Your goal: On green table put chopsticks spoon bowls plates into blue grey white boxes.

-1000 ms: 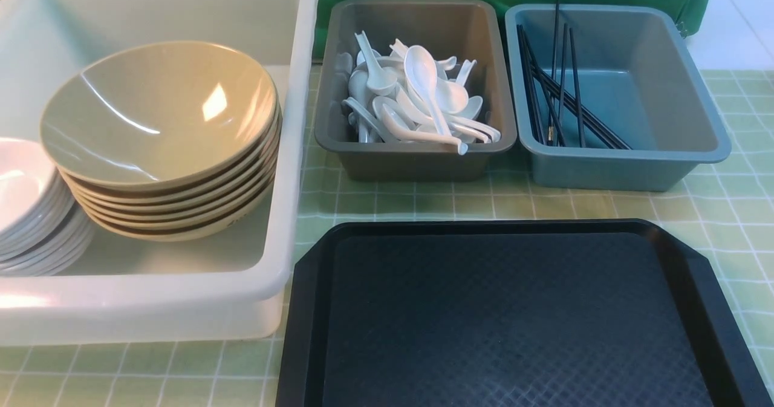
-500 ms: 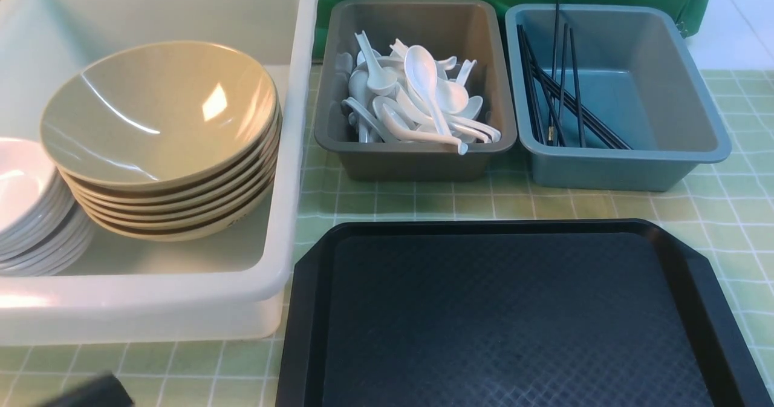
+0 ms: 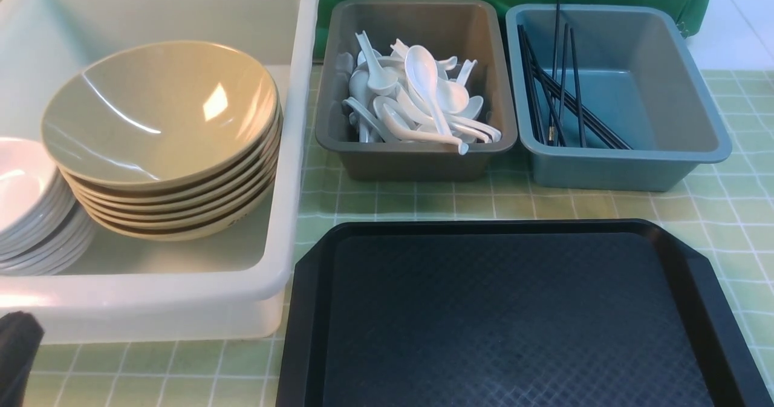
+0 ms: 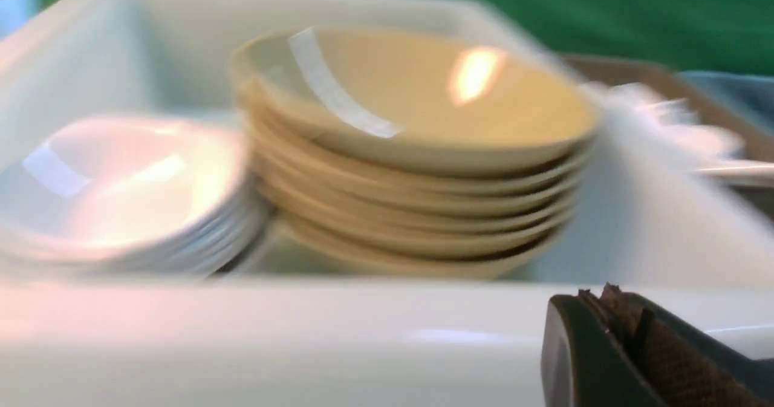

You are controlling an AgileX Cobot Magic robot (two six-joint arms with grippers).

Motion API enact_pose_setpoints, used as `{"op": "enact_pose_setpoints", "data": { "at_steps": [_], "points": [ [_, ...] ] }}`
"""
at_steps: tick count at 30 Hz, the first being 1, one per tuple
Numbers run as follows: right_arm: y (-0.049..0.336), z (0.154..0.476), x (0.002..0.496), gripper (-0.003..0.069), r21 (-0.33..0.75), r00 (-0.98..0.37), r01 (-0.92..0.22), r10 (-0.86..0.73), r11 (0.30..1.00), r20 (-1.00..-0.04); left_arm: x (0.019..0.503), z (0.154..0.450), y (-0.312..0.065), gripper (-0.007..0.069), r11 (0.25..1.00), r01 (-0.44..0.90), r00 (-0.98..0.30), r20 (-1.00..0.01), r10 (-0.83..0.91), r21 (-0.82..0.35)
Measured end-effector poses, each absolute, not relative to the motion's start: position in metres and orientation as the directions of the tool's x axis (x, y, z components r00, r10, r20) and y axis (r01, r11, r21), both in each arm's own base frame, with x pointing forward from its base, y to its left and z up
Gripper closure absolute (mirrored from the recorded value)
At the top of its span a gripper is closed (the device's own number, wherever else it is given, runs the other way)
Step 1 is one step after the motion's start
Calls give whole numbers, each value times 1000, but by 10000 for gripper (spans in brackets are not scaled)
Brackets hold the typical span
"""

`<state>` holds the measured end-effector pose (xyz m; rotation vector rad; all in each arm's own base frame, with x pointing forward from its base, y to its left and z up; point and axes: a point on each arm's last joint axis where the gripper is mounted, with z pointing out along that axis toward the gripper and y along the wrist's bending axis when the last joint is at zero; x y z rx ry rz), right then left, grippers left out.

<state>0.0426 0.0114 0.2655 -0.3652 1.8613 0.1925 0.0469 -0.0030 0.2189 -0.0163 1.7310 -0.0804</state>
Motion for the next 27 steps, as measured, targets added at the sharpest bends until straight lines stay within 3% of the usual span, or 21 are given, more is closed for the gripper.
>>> {"op": "enact_pose_setpoints", "data": {
  "at_steps": [7,15,20,27],
  "points": [
    [11,265,43,602,-53,-280,-345,-157,937,-947,52,175,3,627,994,-91,-294,-952,-83,-58],
    [11,265,43,594,-55,-281,-345,-159,937,-947,53,176,3,627,998,-33,-275,-961,34,45],
    [11,265,43,592,-58,-279,-346,-162,936,-946,53,176,-2,627,998,53,-262,-964,51,38],
    [11,265,43,587,-59,-279,-346,-163,936,-946,53,176,-3,627,997,64,-254,-966,52,37]
  ]
}}
